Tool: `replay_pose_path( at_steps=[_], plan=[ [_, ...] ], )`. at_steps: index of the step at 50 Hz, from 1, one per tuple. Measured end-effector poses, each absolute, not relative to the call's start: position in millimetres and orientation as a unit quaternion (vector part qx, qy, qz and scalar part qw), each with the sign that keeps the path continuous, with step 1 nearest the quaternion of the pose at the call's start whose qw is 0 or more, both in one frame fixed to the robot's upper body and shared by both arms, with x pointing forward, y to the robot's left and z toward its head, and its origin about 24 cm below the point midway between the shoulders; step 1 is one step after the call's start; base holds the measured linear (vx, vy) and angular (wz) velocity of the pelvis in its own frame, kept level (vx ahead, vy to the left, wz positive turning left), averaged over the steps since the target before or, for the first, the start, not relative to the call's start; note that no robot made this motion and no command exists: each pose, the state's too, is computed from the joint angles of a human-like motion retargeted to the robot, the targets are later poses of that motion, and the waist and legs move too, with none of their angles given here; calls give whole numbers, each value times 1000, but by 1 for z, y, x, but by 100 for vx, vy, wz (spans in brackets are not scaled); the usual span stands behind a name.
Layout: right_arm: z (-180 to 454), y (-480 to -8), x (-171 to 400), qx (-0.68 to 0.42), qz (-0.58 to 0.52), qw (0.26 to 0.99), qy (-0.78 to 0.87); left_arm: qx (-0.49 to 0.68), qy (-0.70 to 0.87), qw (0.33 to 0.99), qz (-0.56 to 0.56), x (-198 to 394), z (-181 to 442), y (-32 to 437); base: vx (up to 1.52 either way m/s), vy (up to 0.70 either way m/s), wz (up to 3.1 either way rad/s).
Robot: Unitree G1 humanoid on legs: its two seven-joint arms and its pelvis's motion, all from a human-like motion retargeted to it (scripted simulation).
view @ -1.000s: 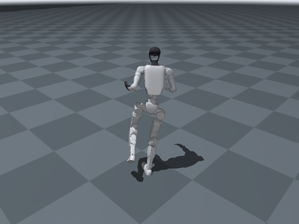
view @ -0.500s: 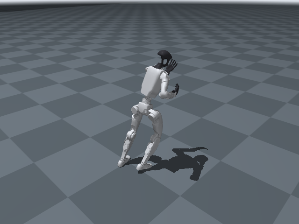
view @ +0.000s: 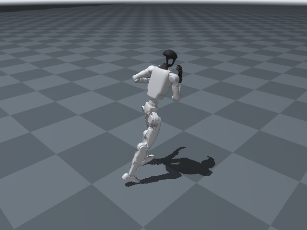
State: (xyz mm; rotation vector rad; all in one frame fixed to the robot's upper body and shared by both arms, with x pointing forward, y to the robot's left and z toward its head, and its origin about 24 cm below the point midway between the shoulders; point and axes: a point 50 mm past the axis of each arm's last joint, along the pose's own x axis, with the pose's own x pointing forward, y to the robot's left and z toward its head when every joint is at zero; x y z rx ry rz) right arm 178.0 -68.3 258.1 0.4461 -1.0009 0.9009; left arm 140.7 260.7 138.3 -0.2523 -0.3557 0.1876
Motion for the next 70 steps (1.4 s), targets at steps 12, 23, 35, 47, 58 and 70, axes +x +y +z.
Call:
replay_pose_path(
  at_steps=[12, 23, 35, 47, 58, 70],
  plan=[
    [126, -116, 202, 92, 261, 940, -201, -249, -476, 826, -173, 224, 263, 103, 111, 21, 108],
    [117, -161, 167, 18, 308, 946, -101, -217, -571, 727, -313, 188, 310, 85, 133, -16, 107],
    [244, -59, 220, 77, 340, 827, -441, -192, -168, 962, -100, 177, 127, 186, 125, -17, -87],
    [173, -73, 205, 119, 348, 878, -307, -186, -329, 922, -82, 189, 174, 173, 143, 21, 19],
    [91, -176, 164, 55, 225, 970, -79, -59, -681, 684, -256, 191, 349, 60, 126, -4, 81],
    [92, -136, 223, -67, 293, 946, -119, -103, -532, 804, -244, 218, 275, 91, 131, -38, 17]
  ],
)
